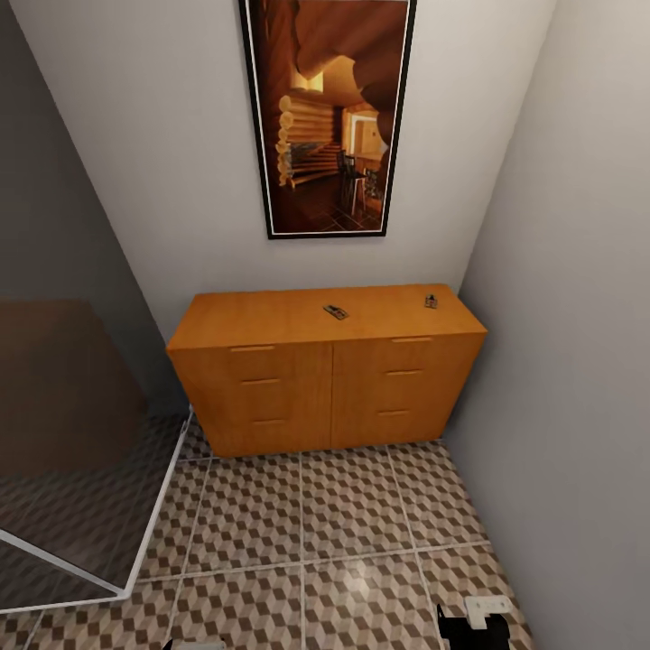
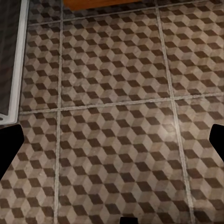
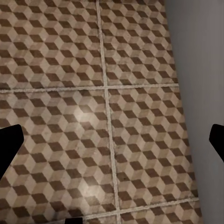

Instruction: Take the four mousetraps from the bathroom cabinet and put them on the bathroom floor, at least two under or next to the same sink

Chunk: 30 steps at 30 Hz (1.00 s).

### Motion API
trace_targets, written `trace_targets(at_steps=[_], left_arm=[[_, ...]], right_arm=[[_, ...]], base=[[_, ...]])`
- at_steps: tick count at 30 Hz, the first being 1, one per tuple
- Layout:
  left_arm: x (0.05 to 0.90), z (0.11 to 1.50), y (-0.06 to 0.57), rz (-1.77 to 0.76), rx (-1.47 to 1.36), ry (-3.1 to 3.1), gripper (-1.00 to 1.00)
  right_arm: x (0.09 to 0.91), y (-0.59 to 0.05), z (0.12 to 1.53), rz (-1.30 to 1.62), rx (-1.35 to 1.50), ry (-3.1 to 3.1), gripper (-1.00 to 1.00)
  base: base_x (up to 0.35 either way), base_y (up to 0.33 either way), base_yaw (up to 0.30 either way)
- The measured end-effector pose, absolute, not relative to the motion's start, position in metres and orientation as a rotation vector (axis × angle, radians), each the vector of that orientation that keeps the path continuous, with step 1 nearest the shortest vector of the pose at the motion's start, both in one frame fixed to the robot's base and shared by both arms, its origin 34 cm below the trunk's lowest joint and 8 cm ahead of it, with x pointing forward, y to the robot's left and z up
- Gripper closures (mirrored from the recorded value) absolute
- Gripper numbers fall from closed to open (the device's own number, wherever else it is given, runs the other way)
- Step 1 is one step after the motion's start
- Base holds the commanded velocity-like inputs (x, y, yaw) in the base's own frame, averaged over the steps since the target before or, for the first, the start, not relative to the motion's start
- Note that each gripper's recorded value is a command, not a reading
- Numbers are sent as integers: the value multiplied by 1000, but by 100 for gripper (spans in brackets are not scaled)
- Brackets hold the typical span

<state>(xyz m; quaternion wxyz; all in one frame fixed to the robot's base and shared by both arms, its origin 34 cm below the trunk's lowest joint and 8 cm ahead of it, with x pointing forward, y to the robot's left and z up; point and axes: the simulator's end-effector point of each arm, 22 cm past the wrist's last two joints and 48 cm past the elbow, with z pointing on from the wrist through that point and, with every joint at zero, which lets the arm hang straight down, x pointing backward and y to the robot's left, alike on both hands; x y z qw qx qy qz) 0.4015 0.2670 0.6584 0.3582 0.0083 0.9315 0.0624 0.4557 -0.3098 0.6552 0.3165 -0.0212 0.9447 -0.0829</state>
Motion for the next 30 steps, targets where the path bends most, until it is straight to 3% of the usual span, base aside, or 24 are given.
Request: trace_targets(at_steps=[30], left_arm=[[401, 658, 267, 161, 21, 2404, -100]], right_arm=[[456, -313, 655, -223, -60, 2486, -100]], base=[[0, 0, 0]])
